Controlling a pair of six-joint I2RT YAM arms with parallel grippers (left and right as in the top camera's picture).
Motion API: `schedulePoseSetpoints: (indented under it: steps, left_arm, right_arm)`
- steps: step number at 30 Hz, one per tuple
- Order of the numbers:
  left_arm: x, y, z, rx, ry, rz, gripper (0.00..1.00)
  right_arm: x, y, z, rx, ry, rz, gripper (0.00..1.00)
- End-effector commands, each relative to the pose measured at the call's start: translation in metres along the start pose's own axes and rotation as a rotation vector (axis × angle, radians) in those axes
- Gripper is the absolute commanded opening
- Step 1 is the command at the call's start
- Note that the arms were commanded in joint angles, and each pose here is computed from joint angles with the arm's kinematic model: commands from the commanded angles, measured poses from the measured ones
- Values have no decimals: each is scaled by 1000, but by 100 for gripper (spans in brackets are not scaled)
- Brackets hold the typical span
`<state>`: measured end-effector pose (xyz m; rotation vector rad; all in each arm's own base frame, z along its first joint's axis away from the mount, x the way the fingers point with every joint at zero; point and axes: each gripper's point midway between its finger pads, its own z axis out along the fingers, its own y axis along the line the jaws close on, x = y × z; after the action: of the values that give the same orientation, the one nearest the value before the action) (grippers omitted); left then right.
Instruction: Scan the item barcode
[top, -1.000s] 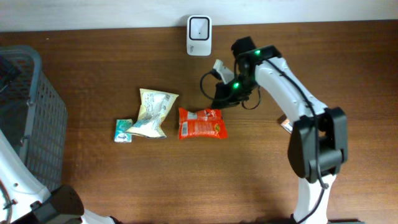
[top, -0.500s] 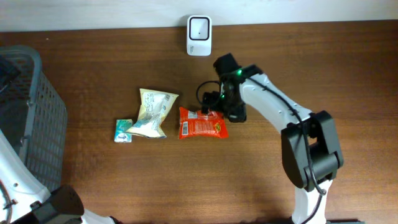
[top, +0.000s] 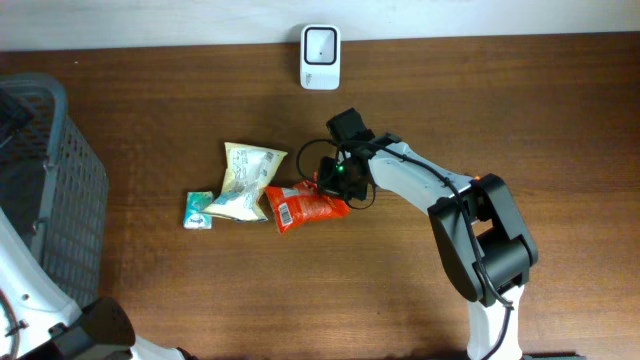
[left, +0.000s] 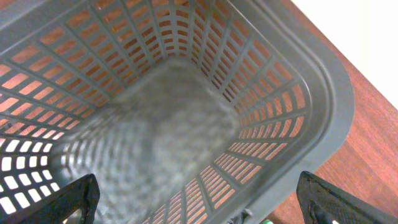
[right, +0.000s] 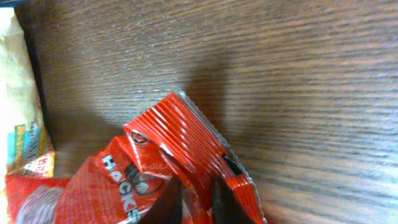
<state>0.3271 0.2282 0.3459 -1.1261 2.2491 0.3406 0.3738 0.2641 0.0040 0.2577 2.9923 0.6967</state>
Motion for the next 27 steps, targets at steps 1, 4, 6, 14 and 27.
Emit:
schedulePoseSetpoints:
  steps: [1, 4, 6, 14, 27]
  left_arm:
    - [-3, 1, -4, 2, -11, -15, 99]
    - [-2, 1, -4, 3, -11, -14, 99]
    - [-3, 1, -4, 3, -11, -14, 99]
    - [-3, 1, -4, 3, -11, -14, 99]
    - [-3, 1, -4, 2, -11, -15, 99]
  right_arm:
    - [24, -17, 27, 14, 104, -34, 4]
    - [5, 0, -4, -34, 47, -181, 4]
    - [-21, -7, -44, 92, -79, -264, 4]
    - [-95, -42, -118, 138, -291, -191, 18]
    - [-102, -26, -96, 132, -334, -179, 61]
